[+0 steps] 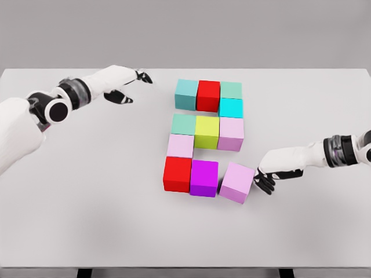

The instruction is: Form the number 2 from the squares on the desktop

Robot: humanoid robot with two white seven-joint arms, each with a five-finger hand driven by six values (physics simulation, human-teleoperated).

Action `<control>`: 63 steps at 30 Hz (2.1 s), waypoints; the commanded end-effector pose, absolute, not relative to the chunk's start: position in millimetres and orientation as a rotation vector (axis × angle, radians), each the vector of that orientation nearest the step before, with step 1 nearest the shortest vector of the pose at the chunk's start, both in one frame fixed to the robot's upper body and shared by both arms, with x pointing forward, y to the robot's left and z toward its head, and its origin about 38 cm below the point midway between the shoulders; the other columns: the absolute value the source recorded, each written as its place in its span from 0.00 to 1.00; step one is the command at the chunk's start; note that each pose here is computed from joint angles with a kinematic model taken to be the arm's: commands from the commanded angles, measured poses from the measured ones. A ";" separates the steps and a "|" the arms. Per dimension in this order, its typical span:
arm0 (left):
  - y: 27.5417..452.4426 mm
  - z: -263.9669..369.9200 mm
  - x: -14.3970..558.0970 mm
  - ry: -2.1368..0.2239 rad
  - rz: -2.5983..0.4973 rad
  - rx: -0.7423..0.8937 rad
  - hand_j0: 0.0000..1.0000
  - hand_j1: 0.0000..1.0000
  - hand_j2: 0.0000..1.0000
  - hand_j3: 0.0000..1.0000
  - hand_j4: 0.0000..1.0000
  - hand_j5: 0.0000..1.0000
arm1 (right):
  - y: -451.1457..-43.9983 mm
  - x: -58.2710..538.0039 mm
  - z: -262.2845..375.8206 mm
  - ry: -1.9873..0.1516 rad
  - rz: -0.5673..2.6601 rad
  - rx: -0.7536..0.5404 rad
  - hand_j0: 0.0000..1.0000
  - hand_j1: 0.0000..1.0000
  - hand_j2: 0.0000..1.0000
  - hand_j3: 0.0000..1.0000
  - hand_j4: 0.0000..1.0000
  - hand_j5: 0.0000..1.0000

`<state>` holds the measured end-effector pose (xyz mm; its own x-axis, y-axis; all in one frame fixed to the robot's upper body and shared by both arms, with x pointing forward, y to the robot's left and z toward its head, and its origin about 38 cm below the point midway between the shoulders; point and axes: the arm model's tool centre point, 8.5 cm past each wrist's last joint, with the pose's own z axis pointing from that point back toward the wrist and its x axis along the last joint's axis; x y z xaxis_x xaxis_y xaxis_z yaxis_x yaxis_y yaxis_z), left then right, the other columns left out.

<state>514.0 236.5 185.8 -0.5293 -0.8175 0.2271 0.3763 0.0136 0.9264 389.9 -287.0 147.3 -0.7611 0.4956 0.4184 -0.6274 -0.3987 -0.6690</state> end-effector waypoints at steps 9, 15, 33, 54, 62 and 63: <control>274.9 214.3 433.1 -1.483 -1.813 0.378 1.00 1.00 1.00 1.00 1.00 1.00 | -283.0 392.5 150.7 -1.142 2.170 0.198 0.16 0.16 0.16 0.16 0.16 0.16; 266.0 227.1 406.2 -1.715 -1.991 0.175 1.00 1.00 1.00 1.00 1.00 1.00 | -276.6 393.5 150.5 -1.153 2.176 0.208 0.16 0.16 0.16 0.16 0.16 0.16; 288.2 221.8 402.1 -1.647 -1.991 0.203 1.00 1.00 1.00 1.00 1.00 1.00 | -275.6 396.1 154.6 -1.160 2.181 0.198 0.16 0.16 0.16 0.16 0.16 0.16; 289.3 218.1 405.3 -1.640 -1.982 0.204 1.00 1.00 1.00 1.00 1.00 1.00 | -280.7 402.2 155.2 -1.151 2.169 0.175 0.16 0.16 0.16 0.16 0.16 0.16; 292.8 216.3 408.1 -1.630 -1.974 0.214 1.00 1.00 1.00 1.00 1.00 1.00 | -338.8 424.8 208.6 -1.179 2.081 -0.061 0.20 0.20 0.20 0.20 0.20 0.20; 293.4 216.5 408.0 -1.629 -1.972 0.214 1.00 1.00 1.00 1.00 1.00 1.00 | -349.5 427.8 224.6 -1.201 2.061 -0.115 0.35 0.35 0.35 0.35 0.35 0.35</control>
